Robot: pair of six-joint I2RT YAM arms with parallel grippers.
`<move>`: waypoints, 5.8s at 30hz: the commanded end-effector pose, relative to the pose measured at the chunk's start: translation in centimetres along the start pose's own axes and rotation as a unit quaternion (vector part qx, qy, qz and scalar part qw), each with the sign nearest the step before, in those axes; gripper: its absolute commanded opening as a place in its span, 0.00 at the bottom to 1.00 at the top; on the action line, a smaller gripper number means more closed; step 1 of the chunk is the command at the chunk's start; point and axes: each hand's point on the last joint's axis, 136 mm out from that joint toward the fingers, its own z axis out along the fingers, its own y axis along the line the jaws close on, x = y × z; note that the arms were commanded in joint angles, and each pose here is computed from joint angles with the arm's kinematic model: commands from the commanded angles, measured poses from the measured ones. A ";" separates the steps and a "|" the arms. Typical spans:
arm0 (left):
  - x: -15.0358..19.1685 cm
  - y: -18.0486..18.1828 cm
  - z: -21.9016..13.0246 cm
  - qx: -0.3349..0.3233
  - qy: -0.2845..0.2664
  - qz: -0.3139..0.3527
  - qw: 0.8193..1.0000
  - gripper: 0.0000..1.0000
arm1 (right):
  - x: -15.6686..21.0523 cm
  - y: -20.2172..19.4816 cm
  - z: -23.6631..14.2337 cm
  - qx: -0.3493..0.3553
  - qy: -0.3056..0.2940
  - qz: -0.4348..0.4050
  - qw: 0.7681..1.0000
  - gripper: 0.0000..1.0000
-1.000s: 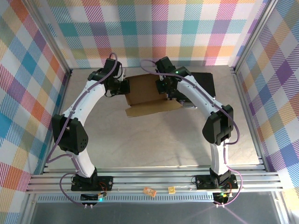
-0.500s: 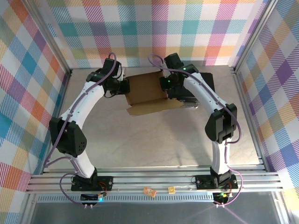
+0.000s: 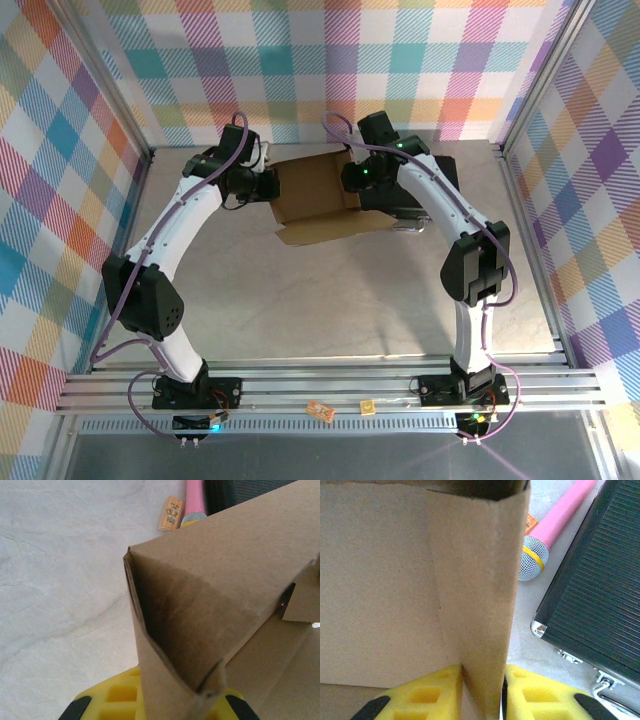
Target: Fold the paper box
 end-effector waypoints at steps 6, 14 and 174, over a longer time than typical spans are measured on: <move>0.1 -6.0 -2.0 0.117 -0.009 0.046 0.992 0.00 | -2.2 3.3 0.3 -0.058 -0.031 -0.028 0.997 0.35; 0.2 -6.0 -2.1 0.117 -0.011 0.046 0.992 0.00 | -2.0 3.1 0.7 -0.054 -0.024 -0.028 0.998 0.35; -1.2 -4.0 -0.3 -0.041 -0.006 0.030 0.999 0.00 | 0.9 0.2 -10.4 -0.091 -0.043 0.092 0.991 0.65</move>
